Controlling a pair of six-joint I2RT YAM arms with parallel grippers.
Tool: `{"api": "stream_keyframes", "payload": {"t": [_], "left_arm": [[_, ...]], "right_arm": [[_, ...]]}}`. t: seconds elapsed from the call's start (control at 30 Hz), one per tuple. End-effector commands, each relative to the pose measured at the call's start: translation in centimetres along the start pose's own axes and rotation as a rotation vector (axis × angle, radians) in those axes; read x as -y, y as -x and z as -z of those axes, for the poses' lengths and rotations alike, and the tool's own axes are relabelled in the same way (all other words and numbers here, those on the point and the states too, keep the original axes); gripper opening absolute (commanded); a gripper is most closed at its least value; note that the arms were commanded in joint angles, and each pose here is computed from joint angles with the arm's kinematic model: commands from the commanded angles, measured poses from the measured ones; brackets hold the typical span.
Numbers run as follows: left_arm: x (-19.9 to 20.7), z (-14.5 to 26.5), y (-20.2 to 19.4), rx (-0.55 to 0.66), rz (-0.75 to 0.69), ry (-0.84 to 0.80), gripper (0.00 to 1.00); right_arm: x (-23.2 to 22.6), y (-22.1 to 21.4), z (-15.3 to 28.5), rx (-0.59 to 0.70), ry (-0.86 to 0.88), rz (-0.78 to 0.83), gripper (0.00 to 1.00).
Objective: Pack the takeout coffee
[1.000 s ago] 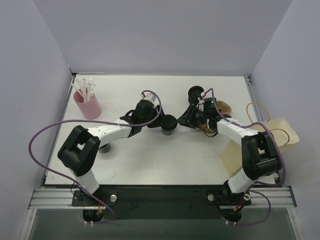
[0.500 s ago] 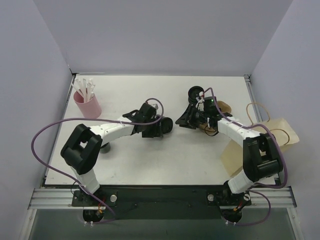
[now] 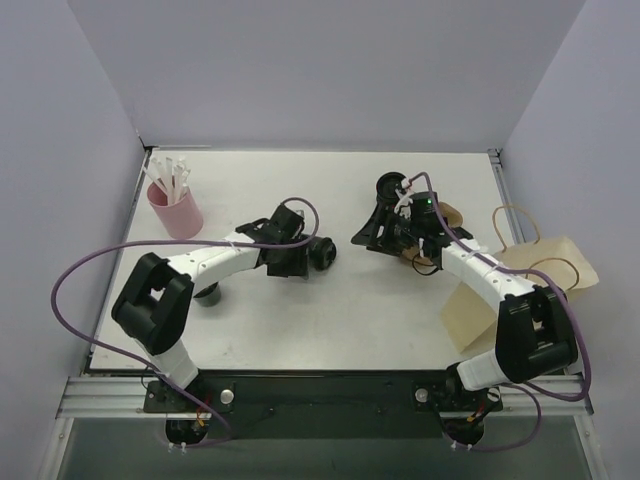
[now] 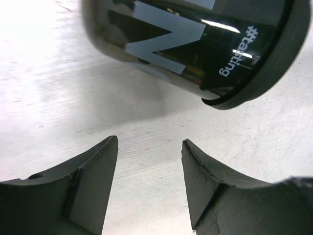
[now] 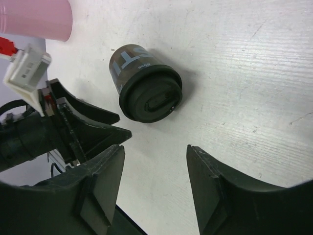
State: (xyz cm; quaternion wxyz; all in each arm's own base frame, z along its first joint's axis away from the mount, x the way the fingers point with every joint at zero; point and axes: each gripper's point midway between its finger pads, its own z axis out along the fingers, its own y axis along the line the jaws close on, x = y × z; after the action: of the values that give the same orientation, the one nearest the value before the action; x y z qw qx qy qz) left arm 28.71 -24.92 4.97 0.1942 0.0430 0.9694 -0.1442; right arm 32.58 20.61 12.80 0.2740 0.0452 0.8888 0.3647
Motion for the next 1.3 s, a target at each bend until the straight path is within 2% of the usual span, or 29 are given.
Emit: {"api": "stream_keyframes", "payload": {"t": [0.0, 0.1, 0.23, 0.3, 0.33, 0.47, 0.83, 0.97, 1.1, 1.27], "left_arm": [[-0.8, 4.4, 4.4, 0.157, -0.052, 0.079, 0.65], [-1.9, 5.0, 5.4, 0.189, -0.038, 0.118, 0.64], [-4.3, 4.3, 6.3, 0.189, 0.01, 0.162, 0.64], [-4.8, 3.8, 6.7, 0.186, 0.031, 0.152, 0.64], [-5.5, 3.4, 6.8, 0.178, 0.047, 0.158, 0.64], [-6.5, 2.4, 7.5, 0.176, 0.066, 0.144, 0.64], [-4.3, 1.3, 12.7, 0.21, 0.041, -0.002, 0.64], [-4.1, -0.1, 14.3, 0.202, 0.026, 0.012, 0.64], [-3.9, -1.5, 15.5, 0.209, 0.023, -0.001, 0.64], [-4.1, -3.5, 16.5, 0.196, 0.027, -0.005, 0.63]], "right_arm": [[-1.1, 0.4, -0.5, 0.079, 0.018, 0.056, 0.58], [-1.9, 0.6, -2.0, 0.097, 0.061, 0.046, 0.73], [-3.9, 0.4, -4.2, 0.123, 0.15, 0.063, 0.84], [-3.4, -0.2, -5.4, 0.112, 0.17, 0.045, 0.88], [-4.1, 0.6, -5.5, 0.147, 0.209, 0.039, 0.89], [-2.9, 0.5, -7.3, 0.141, 0.2, 0.013, 0.89], [0.3, 2.0, -8.6, 0.173, 0.18, 0.055, 0.86], [1.5, 3.2, -8.7, 0.186, 0.148, 0.087, 0.85], [0.3, 4.6, -9.5, 0.163, 0.218, 0.167, 0.85], [0.1, 6.2, -11.7, 0.157, 0.255, 0.182, 0.86]]}}
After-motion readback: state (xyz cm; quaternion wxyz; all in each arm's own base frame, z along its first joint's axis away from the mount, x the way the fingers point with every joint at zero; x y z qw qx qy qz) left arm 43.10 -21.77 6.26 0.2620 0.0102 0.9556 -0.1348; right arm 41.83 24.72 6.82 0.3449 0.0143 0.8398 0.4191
